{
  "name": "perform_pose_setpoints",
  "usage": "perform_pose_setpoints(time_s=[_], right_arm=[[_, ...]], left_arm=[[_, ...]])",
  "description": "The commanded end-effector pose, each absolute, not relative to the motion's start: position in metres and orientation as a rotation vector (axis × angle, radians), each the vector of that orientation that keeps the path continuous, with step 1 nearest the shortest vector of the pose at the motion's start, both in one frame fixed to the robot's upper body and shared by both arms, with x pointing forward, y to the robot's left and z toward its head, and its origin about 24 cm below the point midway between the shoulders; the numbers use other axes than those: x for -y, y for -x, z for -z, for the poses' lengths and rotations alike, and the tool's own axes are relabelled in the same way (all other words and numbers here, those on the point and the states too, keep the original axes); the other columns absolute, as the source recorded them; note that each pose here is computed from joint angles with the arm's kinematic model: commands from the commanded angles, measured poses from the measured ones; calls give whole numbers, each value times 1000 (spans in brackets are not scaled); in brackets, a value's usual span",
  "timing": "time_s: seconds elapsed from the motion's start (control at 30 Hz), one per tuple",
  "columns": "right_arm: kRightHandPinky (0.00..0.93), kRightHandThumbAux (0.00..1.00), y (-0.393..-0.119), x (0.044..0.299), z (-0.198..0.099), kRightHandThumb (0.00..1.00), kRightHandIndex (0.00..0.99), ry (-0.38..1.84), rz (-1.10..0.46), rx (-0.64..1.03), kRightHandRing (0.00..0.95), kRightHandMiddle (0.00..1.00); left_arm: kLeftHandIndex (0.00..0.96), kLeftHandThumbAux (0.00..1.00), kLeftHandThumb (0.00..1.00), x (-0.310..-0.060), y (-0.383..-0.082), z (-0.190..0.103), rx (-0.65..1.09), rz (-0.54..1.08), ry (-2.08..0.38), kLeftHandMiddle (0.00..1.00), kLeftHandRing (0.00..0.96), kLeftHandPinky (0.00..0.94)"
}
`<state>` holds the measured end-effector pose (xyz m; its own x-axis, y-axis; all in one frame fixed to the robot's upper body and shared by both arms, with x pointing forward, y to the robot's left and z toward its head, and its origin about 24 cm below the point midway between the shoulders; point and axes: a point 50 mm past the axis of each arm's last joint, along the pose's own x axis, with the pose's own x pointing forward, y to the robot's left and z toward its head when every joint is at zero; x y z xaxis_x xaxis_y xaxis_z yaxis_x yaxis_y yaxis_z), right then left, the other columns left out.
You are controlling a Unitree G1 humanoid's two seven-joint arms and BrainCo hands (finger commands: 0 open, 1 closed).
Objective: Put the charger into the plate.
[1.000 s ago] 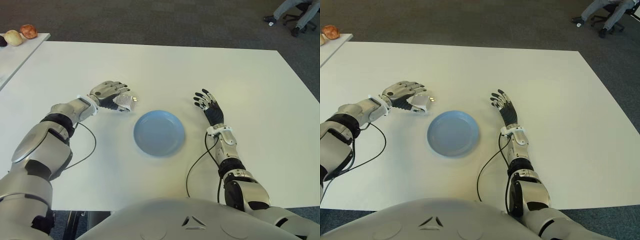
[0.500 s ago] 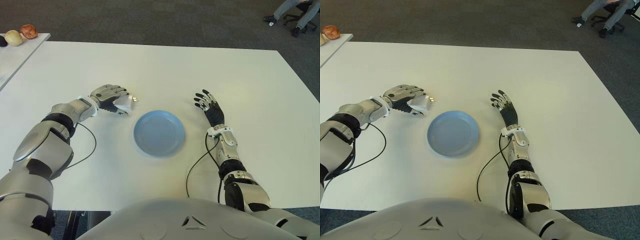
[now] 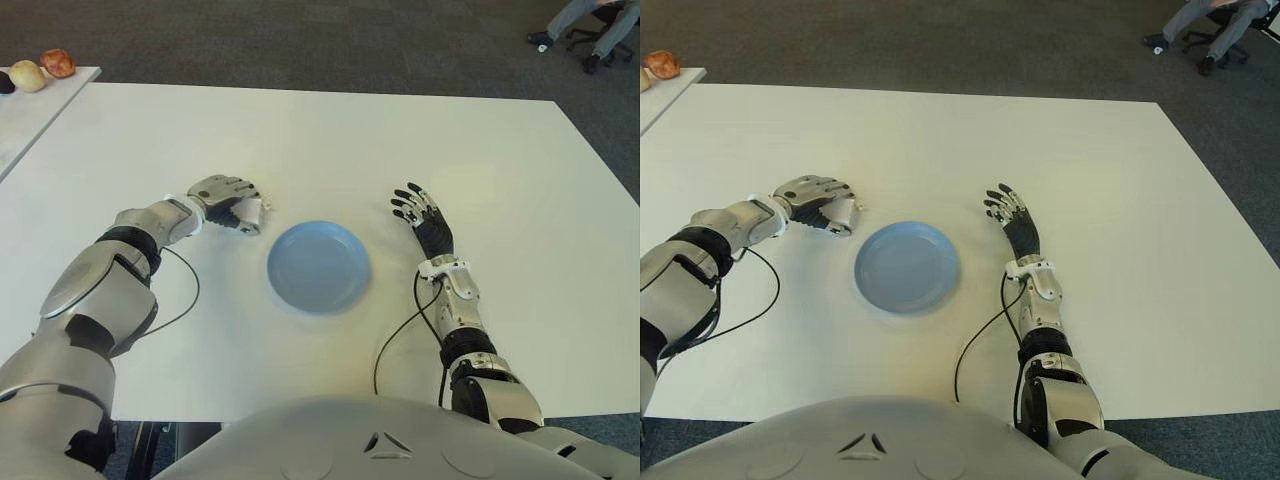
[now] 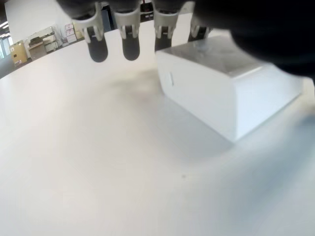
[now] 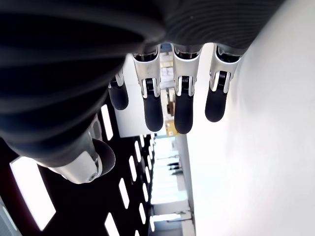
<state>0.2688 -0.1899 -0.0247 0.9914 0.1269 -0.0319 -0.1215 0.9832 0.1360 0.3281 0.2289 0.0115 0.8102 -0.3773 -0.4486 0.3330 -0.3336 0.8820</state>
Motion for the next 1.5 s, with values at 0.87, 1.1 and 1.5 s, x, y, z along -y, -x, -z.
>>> perform_pose_setpoints(time_s=[0.87,1.1,1.5], right_arm=[[218,610,-239,187,59,164,127,-185,-94,-230,216,228],[227,598,-239,187,59,97,141,-181,-95,-239,205,214],[225,591,-240,186,59,30,139,-171,-88,-243,206,218]], left_arm=[[0,196,393,-227,-323,-1,-30,776,-1780,0,0,93],[0,229,453,-229,-323,0,-53,760,-1767,0,51,228],[290,366,626,-239,-316,4,-3,638,-1776,471,495,542]])
